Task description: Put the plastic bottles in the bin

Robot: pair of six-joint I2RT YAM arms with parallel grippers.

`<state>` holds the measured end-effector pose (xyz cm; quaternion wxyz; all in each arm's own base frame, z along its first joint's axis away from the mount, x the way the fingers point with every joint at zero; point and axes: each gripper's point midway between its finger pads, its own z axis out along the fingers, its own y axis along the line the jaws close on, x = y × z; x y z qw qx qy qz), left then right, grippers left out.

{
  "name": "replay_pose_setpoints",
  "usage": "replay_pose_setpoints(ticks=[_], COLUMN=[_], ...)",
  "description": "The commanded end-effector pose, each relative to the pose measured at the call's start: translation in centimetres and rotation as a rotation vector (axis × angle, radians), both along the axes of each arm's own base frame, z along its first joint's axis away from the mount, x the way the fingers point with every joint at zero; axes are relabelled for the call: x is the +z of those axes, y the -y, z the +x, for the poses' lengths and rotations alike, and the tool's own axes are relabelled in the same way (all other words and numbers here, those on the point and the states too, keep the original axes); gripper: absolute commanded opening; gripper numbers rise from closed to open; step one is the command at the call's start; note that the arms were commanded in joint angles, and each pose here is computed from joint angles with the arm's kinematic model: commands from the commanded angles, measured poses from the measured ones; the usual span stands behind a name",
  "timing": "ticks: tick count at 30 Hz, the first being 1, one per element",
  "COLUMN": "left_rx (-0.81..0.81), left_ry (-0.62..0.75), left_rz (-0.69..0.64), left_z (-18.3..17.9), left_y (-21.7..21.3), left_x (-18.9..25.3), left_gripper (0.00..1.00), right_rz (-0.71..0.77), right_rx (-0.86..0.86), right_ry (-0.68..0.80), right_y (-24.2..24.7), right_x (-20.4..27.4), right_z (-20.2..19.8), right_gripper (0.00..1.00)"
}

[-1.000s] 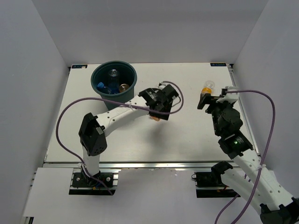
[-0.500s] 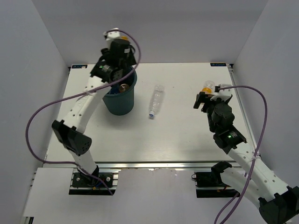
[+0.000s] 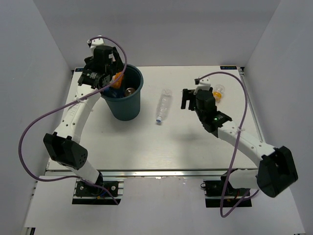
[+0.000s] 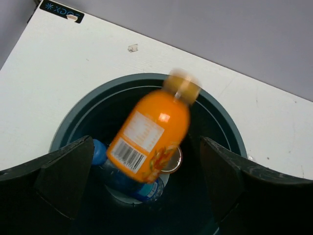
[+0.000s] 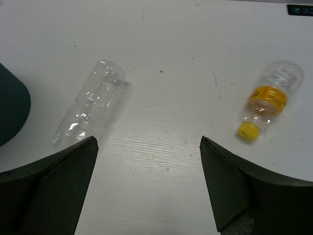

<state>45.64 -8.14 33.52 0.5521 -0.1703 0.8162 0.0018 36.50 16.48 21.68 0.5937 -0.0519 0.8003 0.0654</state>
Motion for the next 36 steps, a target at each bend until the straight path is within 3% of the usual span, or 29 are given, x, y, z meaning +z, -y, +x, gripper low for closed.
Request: replay_pose_setpoints(ticks=[1, 8, 12, 16, 22, 28, 33, 36], left_rx=[-0.039, -0.032, 0.078, 0.197, 0.439, 0.557, 0.565, 0.561], left_ry=[0.065, 0.097, 0.113, 0.098, 0.018, 0.051, 0.069, 0.08], left_rz=[-0.035, -0.037, -0.033, -0.073, -0.171, -0.179, -0.188, -0.207], left_z=[0.1, -0.6, -1.7, -3.0, -5.8, -8.7, -9.3, -9.5], left_y=[-0.1, -1.1, -3.9, -8.1, -15.8, -18.0, -18.0, -17.8], left_x=[2.4, 3.8, 3.9, 1.9, -4.9, -6.7, -6.9, -7.0], left_gripper=[0.98, 0.98, 0.98, 0.98, 0.98, 0.98, 0.98, 0.98], right_rz=[0.116, 0.122, 0.143, 0.142, 0.087, 0.033, 0.016, 0.012], right_rx=[0.007, -0.079, -0.058, 0.001, -0.035, -0.109, -0.093, -0.018], right_ry=[0.053, -0.059, -0.145, -0.222, -0.311, -0.395, -0.353, -0.23], right_y=[-2.9, -6.3, -9.0, -12.6, -14.9, -14.9, -14.6, -15.2], right_x=[2.9, -1.3, -3.9, -7.1, -12.9, -16.4, -14.9, -9.8], right_z=[2.0, 5.6, 6.7, 7.4, 10.0, 11.0, 11.0, 12.0], right_gripper=[0.89, 0.89, 0.89, 0.89, 0.89, 0.89, 0.69, 0.61])
